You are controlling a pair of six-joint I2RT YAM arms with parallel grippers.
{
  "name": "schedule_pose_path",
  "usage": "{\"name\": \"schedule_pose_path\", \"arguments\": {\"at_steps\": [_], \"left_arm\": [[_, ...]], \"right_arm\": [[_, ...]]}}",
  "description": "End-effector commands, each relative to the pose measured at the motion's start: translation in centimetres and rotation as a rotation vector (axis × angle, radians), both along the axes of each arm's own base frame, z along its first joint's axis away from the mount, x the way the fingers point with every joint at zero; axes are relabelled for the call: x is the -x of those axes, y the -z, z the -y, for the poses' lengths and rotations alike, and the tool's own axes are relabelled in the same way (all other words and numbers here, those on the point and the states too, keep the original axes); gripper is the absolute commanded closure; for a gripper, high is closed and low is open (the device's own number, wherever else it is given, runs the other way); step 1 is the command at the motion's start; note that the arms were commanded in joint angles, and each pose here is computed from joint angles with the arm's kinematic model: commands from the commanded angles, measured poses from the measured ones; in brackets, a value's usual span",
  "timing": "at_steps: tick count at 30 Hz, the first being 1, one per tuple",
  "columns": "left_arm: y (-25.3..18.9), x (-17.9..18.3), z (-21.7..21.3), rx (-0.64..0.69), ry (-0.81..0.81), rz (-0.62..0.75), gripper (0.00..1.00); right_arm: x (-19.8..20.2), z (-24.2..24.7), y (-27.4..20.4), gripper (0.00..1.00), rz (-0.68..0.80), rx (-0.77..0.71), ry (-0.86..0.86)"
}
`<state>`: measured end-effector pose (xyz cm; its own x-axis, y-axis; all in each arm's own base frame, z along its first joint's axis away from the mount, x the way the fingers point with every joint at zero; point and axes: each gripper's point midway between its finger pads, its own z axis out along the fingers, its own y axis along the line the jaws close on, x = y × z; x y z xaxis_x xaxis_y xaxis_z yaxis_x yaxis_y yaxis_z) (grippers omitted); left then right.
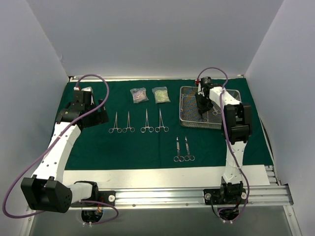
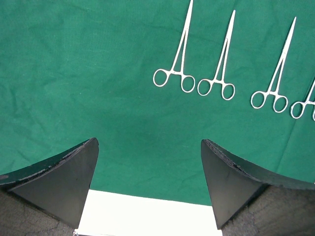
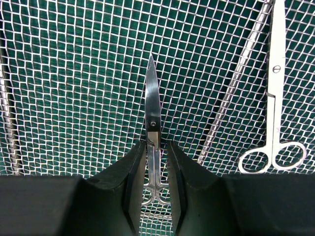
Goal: Open and lay out the surgical kit
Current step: Pick up the medical item from the container.
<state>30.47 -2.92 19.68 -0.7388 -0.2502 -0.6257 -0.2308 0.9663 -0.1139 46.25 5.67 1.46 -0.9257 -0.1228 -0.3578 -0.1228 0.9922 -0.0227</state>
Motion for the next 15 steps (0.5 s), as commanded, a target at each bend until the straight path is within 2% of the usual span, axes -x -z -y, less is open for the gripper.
{"name": "schedule_pose_path", "arguments": {"at_steps": [1,5,9,15], "left_arm": [[-1.0,-0.3,-0.1,-0.010,0.006,0.036,0.06],[-1.1,-0.5,-0.1,-0.010,0.004,0.038,0.06],[-1.3,-0.7,-0.1,-0.012,0.007,0.044,0.06],[-1.5,-0.8,-0.2,-0.026,0.009,0.046,0.06]], "right_arm": [[3.2,0.4,3.0,0.79,-0.156,0.042,0.008],[3.8,0.5,4.4,0.83,-0.189,0.035,0.003],[4.4,0.6,5.1,1.00,-0.211,0.011,0.007],[2.9,1.0,1.7,1.00,-0.135,0.024,0.036]]}}
